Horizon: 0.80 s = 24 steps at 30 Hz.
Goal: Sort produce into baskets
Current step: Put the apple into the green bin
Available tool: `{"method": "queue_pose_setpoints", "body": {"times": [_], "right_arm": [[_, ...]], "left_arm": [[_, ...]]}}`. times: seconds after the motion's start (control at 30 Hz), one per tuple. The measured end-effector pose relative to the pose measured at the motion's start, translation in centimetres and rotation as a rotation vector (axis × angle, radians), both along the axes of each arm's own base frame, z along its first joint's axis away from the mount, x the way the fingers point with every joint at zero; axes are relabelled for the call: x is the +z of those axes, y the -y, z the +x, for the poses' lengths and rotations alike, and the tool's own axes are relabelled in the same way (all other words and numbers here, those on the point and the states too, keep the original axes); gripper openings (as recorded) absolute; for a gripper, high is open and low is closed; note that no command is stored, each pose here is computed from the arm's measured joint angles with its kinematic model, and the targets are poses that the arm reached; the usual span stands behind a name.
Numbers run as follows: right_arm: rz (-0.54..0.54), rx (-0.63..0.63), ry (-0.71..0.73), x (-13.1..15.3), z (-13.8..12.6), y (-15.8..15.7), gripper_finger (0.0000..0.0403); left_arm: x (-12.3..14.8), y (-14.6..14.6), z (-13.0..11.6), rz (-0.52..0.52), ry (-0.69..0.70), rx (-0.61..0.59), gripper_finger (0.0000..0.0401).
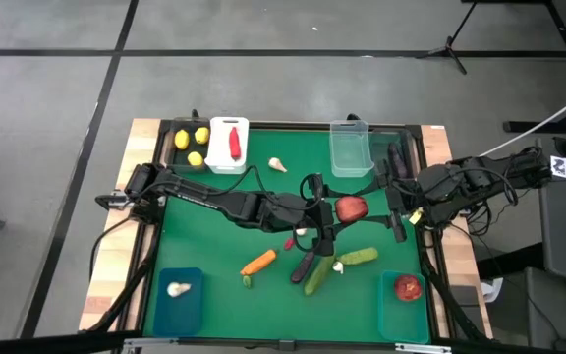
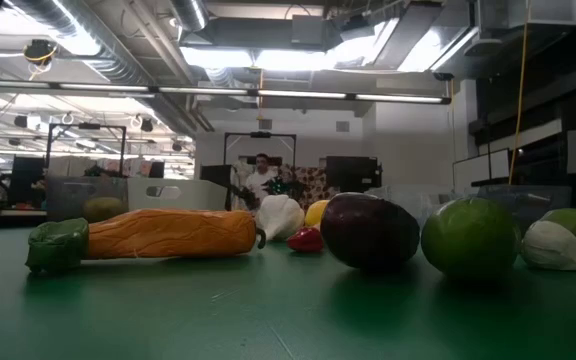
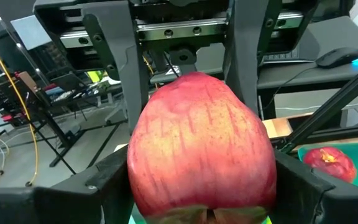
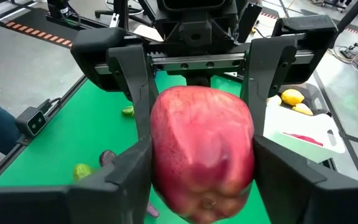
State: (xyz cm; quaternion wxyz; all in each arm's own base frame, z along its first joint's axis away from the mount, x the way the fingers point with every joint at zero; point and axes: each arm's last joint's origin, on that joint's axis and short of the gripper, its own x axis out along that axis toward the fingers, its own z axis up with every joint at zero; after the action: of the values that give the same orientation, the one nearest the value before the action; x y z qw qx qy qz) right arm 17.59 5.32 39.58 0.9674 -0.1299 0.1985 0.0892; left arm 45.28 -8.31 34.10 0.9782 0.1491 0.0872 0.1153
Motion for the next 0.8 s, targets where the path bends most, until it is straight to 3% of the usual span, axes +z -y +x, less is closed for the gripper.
{"method": "queue_pose_setpoints", "body": {"times": [0.37,0.53,0.8], "right_arm": [[0.003,-0.005,-0.006,-0.05,-0.04,0.01,0.023],[-0.003,0.015,-0.019,-0.19,-0.02,-0.06,0.023],[0.007,-0.004,-0.036,-0.37,-0.03,-0.01,0.0232]], "left_arm": [[-0.02,-0.01,0.06,-0.014,-0.003,-0.051,0.0281],[-0.3,-0.04,0.07,-0.017,-0.034,-0.108,0.0316],[-0.61,-0.34,-0.01,-0.043,-0.071,-0.099,0.0368]]}}
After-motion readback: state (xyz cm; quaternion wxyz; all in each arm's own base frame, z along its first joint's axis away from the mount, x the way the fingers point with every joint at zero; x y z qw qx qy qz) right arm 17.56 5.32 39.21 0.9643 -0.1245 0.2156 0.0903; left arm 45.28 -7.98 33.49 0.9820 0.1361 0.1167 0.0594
